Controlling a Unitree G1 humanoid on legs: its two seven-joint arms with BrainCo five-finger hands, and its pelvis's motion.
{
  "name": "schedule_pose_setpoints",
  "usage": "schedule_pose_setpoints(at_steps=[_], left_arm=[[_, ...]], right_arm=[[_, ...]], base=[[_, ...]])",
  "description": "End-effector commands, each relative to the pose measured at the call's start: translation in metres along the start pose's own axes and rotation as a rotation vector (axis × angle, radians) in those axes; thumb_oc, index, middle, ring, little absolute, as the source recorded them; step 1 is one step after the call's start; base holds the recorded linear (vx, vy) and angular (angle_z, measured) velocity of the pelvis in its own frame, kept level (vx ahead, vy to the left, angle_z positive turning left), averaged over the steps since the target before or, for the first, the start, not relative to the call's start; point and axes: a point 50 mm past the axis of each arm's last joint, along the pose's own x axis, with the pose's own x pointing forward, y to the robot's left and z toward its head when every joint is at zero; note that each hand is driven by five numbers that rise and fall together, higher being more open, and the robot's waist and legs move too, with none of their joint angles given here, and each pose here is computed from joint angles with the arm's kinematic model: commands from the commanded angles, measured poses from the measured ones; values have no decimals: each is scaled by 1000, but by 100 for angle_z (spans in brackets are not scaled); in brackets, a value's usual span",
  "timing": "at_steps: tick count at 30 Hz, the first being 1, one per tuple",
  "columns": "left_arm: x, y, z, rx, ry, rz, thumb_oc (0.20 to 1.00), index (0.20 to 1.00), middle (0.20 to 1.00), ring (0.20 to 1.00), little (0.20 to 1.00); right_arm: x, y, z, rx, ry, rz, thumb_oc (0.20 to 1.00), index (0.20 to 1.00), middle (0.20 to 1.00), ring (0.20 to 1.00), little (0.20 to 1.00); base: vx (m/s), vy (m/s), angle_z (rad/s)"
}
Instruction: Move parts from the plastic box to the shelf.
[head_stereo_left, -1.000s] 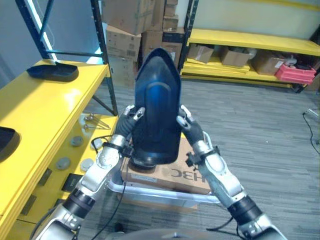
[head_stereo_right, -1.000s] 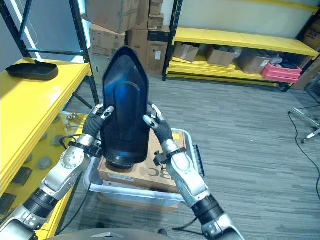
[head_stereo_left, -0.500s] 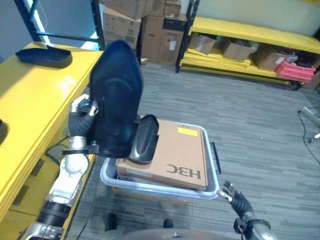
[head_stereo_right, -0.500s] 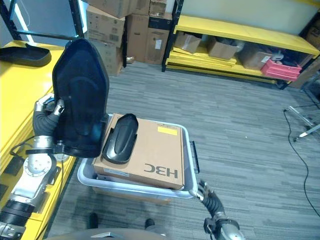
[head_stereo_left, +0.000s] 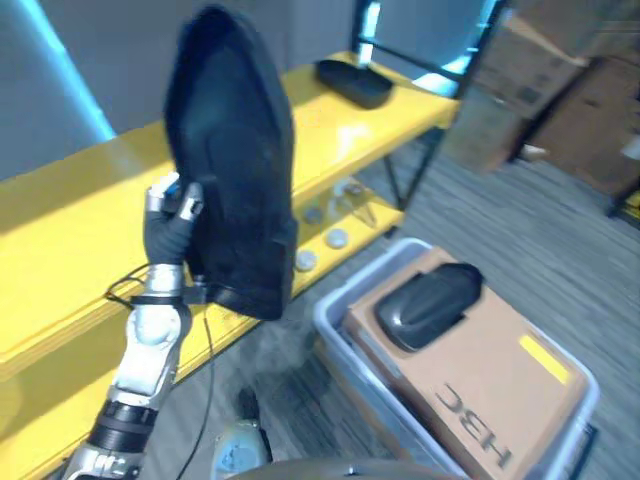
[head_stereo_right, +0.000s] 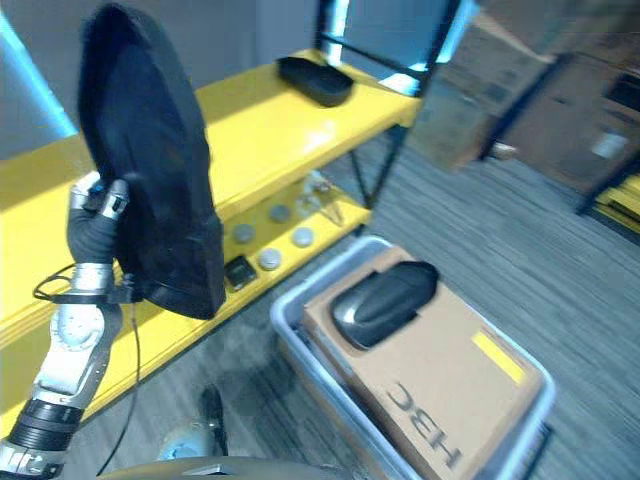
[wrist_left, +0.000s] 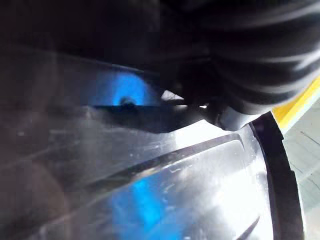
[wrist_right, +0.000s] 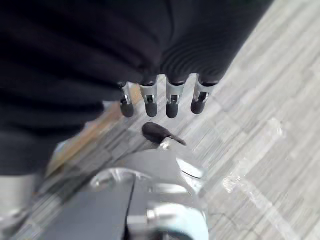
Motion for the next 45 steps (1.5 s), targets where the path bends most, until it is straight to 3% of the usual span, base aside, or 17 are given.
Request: schedule_pose_setpoints(at_steps=[1,15,25,31,34,36,45], left_arm=[[21,12,34,68,-219,48,200,200,200,200,200],[30,16,37,207,-242,122,200,200,200,200,200],[39,27,18,356,-118,252,200,200,200,200,200],[38,48,-9,396,51,329,200,200,200,200,200],[46,50,-17,436,69,316,200,200,200,200,200],[50,50,-24,431,96,313,200,200,200,200,200],[73,52,-58,385,268,337,200,200,200,200,200]], right_arm=[[6,26,14,11,-17,74,1000,1000,1000,1000,1000],[-1,22,76,108,-244,-53,1000,1000,1000,1000,1000],[8,33,38,3,-147,-37,1000,1000,1000,1000,1000],[6,18,21,178,-90,-63,1000,1000,1000,1000,1000],[3,9,21,-130,-37,-69,1000,1000,1000,1000,1000],[4,11,18,-205,-29,-63,1000,1000,1000,1000,1000],[-1,8,52,-253,-111,-85,1000,1000,1000,1000,1000]], base=[[146,347,148],[122,246,60],[157,-199,67],[126,-98,0],[36,3,-1],[-10,-8,-19],[-69,24,-6]])
